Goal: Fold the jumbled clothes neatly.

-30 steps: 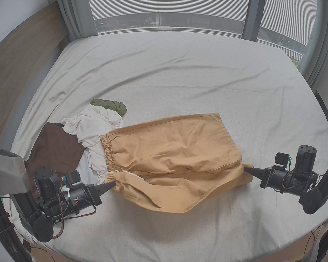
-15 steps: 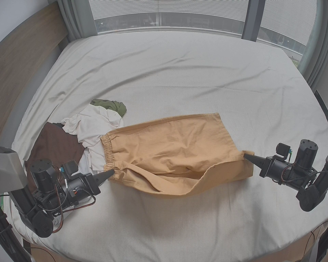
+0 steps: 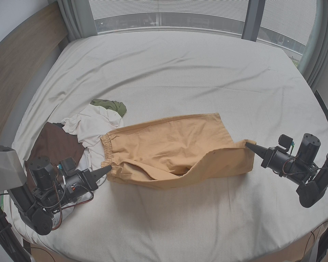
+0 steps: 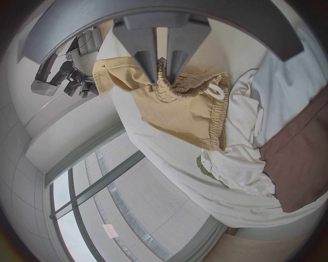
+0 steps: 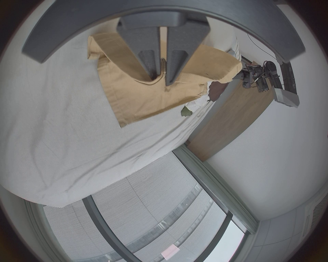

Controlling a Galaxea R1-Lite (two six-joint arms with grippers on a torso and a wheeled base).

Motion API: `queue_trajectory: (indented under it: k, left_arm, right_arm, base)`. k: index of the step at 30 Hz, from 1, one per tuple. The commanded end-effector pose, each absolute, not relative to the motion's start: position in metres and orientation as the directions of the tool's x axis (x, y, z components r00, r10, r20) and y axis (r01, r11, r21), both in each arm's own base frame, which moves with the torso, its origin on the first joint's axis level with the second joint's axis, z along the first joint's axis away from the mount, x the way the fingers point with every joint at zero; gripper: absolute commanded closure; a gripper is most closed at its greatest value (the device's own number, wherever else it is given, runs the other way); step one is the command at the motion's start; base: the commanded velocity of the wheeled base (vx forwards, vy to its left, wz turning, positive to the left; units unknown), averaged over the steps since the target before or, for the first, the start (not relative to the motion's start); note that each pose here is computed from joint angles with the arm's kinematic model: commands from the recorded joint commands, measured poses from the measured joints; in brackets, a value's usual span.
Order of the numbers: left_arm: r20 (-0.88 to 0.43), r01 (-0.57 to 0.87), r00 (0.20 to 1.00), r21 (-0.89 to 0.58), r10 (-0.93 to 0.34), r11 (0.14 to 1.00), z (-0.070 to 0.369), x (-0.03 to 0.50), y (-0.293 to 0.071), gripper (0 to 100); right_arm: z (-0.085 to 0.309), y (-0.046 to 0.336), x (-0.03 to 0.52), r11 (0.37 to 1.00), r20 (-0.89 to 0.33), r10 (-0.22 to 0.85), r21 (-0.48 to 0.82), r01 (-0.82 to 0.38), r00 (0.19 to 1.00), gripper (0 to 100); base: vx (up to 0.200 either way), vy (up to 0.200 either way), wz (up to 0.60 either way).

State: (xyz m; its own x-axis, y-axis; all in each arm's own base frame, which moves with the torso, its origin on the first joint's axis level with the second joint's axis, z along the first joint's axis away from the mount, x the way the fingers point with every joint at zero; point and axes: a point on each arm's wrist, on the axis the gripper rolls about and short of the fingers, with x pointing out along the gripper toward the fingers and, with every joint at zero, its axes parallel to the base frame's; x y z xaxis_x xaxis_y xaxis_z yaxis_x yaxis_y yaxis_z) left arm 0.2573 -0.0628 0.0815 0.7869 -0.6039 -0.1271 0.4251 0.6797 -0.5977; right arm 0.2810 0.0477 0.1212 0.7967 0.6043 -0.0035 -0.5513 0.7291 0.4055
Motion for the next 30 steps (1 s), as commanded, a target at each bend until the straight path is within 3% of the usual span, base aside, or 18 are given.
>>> queue_trajectory:
  k: [1, 21, 30]
  left_arm:
    - [-0.116, 0.425, 0.792, -0.6, -0.599, 0.678, 0.083, 0.26, -0.062, 100]
    - [-0.074, 0.399, 0.827, -0.621, -0.558, 0.675, 0.091, 0.271, -0.055, 100]
    - [-0.055, 0.394, 0.841, -0.621, -0.539, 0.678, 0.094, 0.277, -0.056, 100]
  right_arm:
    - [0.127, 0.049, 0.285, 0.722, 0.027, 0.605, 0.401, -0.563, 0.795, 100]
    - [0.153, 0.053, 0.32, 0.724, 0.144, 0.592, 0.338, -0.601, 0.793, 100]
    - [0.175, 0.056, 0.334, 0.722, 0.138, 0.594, 0.342, -0.601, 0.792, 100]
  base:
    - [0.0, 0.0, 0.0]
    - [0.0, 0.0, 0.0]
    - [0.0, 0.0, 0.0]
